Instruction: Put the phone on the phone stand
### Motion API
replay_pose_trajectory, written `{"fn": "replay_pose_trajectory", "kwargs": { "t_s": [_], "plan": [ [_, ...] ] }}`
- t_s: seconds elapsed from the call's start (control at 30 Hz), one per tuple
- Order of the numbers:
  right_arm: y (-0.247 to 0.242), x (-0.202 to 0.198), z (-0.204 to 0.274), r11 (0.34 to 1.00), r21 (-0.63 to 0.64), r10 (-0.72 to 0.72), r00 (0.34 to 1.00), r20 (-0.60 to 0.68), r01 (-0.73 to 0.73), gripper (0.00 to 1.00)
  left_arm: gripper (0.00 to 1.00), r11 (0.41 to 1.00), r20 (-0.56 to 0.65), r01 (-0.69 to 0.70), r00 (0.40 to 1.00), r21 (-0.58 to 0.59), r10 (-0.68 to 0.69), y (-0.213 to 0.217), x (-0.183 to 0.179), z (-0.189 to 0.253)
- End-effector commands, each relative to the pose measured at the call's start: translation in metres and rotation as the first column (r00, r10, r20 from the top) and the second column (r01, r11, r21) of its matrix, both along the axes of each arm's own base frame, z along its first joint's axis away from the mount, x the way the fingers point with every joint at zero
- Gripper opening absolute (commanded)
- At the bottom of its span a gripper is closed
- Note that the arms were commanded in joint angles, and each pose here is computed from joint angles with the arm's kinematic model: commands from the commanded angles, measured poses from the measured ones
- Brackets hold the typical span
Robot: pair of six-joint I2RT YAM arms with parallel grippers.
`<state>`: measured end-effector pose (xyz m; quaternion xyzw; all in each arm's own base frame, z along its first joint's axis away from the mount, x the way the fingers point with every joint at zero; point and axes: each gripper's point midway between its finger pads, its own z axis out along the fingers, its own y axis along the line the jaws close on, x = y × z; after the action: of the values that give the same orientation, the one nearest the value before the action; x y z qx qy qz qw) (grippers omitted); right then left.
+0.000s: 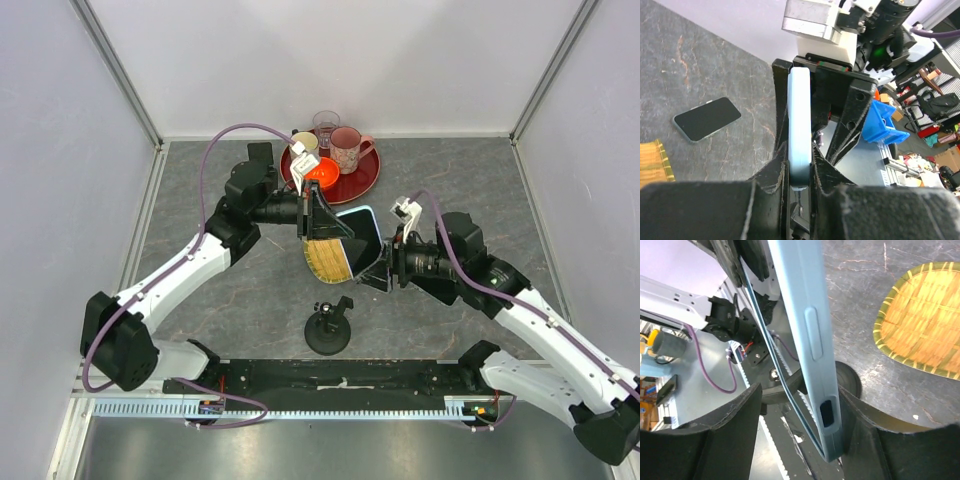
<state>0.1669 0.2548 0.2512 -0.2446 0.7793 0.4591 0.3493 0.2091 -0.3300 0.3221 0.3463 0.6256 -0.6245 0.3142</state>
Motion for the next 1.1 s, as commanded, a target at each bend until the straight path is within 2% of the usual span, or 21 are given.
{"fn": "replay_pose_trajectory", "kwargs": {
  "t_s": [0.0, 0.17, 0.23, 0.33, 0.43, 0.47, 0.5, 0.57, 0.6, 0.63, 0.7, 0.77, 0.9, 1.07],
  "plan": [
    [0.005, -0.008, 0.040, 0.988, 0.147, 0.031, 0.995, 0.096, -0.045, 0.61, 0.02, 0.991, 0.120, 0.068, 0.991, -0.119, -0.053, 0.007, -0.021, 0.041],
    [-0.001, -0.007, 0.054, 0.977, 0.211, -0.024, 0.986, 0.167, -0.012, 0.41, 0.02, 0.987, 0.119, 0.082, 0.991, -0.136, -0.065, 0.007, -0.024, 0.044],
    [-0.001, -0.007, 0.055, 0.973, 0.229, -0.036, 0.984, 0.174, -0.005, 0.40, 0.02, 0.986, 0.121, 0.083, 0.991, -0.141, -0.066, 0.007, -0.025, 0.046],
    [0.001, -0.005, 0.058, 0.966, 0.258, -0.042, 0.982, 0.182, -0.007, 0.32, 0.02, 0.986, 0.117, 0.083, 0.991, -0.144, -0.067, 0.007, -0.025, 0.045],
    [0.000, 0.000, 0.062, 0.964, 0.266, -0.070, 0.974, 0.215, 0.011, 0.11, 0.02, 0.987, 0.105, 0.073, 0.993, -0.141, -0.059, 0.007, -0.023, 0.044],
    [-0.001, 0.002, 0.062, 0.965, 0.261, -0.081, 0.972, 0.221, 0.021, 0.00, 0.02, 0.988, 0.103, 0.063, 0.993, -0.139, -0.049, 0.006, -0.021, 0.046],
    [-0.004, 0.010, 0.061, 0.967, 0.249, -0.116, 0.963, 0.243, 0.053, 0.00, 0.05, 0.993, 0.055, 0.034, 0.998, -0.109, -0.028, 0.004, -0.015, 0.039],
    [-0.009, 0.020, 0.056, 0.971, 0.213, -0.160, 0.955, 0.249, 0.107, 0.00, 0.19, 0.996, 0.065, -0.001, 0.998, -0.089, 0.006, 0.003, -0.007, 0.041],
    [-0.013, 0.029, 0.055, 0.968, 0.196, -0.206, 0.941, 0.269, 0.156, 0.00, 0.37, 0.996, 0.057, -0.046, 0.997, -0.076, 0.051, 0.003, 0.000, 0.040],
    [-0.015, 0.035, 0.056, 0.965, 0.188, -0.230, 0.933, 0.277, 0.182, 0.00, 0.46, 0.996, 0.039, -0.073, 0.996, -0.053, 0.075, 0.004, 0.002, 0.036],
    [-0.021, 0.047, 0.058, 0.954, 0.175, -0.288, 0.911, 0.296, 0.244, 0.00, 0.64, 0.986, 0.079, -0.160, 0.983, -0.050, 0.164, 0.008, 0.012, 0.039],
    [-0.027, 0.055, 0.058, 0.945, 0.160, -0.322, 0.890, 0.322, 0.284, 0.00, 0.74, 0.973, 0.098, -0.229, 0.968, -0.026, 0.231, 0.012, 0.021, 0.034],
    [-0.038, 0.071, 0.055, 0.920, 0.114, -0.389, 0.849, 0.358, 0.374, 0.00, 0.78, 0.908, 0.121, -0.419, 0.901, 0.003, 0.416, 0.026, 0.047, 0.031],
    [-0.039, 0.080, 0.057, 0.891, 0.099, -0.444, 0.803, 0.397, 0.444, 0.00, 0.89, 0.862, 0.059, -0.504, 0.863, 0.052, 0.501, 0.029, 0.065, 0.016]
  ]
}}
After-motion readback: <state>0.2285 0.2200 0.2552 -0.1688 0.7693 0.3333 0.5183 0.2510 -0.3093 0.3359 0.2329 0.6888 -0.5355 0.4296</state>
